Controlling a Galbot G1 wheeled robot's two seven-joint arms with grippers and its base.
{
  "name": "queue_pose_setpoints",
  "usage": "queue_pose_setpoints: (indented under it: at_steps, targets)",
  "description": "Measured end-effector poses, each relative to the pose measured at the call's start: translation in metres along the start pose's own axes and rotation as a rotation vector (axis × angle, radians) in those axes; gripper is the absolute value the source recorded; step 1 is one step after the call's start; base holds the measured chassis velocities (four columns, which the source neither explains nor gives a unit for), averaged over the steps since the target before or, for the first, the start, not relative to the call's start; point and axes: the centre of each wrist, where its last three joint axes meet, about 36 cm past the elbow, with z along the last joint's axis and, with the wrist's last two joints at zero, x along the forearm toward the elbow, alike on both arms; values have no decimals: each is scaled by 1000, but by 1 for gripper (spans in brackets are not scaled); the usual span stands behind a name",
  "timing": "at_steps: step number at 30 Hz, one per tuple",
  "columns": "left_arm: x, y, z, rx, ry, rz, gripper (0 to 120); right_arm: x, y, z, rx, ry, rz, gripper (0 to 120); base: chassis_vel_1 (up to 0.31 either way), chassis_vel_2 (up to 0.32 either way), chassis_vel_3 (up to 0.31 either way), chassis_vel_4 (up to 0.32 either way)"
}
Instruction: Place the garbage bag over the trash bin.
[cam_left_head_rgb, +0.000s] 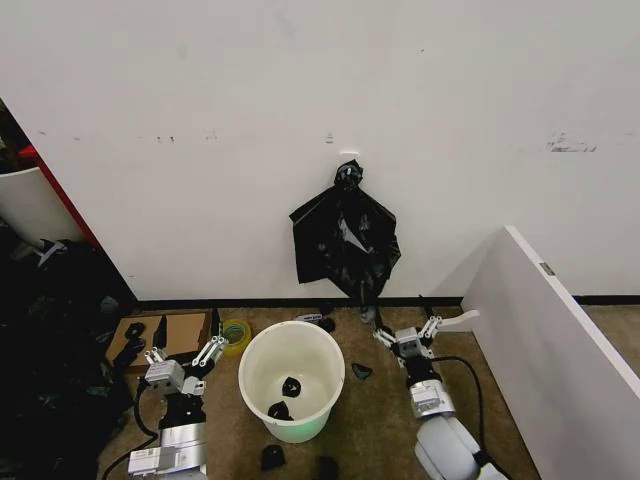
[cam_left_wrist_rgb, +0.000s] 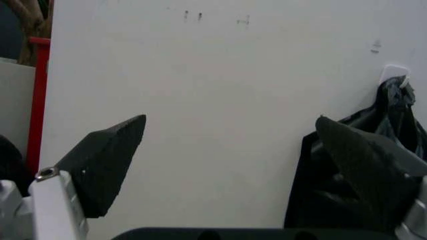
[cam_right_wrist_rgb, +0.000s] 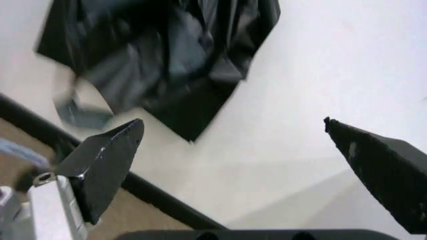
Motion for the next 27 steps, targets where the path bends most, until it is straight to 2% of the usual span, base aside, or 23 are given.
queue_pose_setpoints:
  at_steps: [1, 4, 6, 8, 11, 15, 17, 24, 27]
  targets:
    - [0, 0, 0, 0, 0, 0, 100, -2, 1, 1, -7, -8, 10, 100, 0, 0, 0, 0]
    - [0, 2, 1, -1, 5, -1, 100, -19, 2, -1, -93, -130, 23, 100, 0, 0, 0, 0]
    - [1, 3, 3, -2, 8, -3, 100, -32, 1, -8, -146, -205, -25, 100, 0, 0, 0, 0]
    - [1, 3, 4, -3, 10, -4, 100, -39, 1, -14, -167, -232, -63, 100, 0, 0, 0, 0]
    - [1, 3, 5, -3, 11, -4, 100, -61, 0, -29, -152, -273, -154, 100, 0, 0, 0, 0]
    - [0, 3, 5, -4, 8, -4, 100, -82, 1, -35, -64, -244, -196, 100, 0, 0, 0, 0]
    - [-1, 4, 5, -5, 8, -6, 100, -96, 2, -37, 14, -192, -197, 95, 0, 0, 0, 0]
    - [-1, 4, 5, -5, 9, -11, 100, -111, 0, -28, 160, -128, -176, 74, 0, 0, 0, 0]
    - [0, 4, 7, -6, 13, -15, 100, -115, -4, -22, 201, -97, -163, 73, 0, 0, 0, 0]
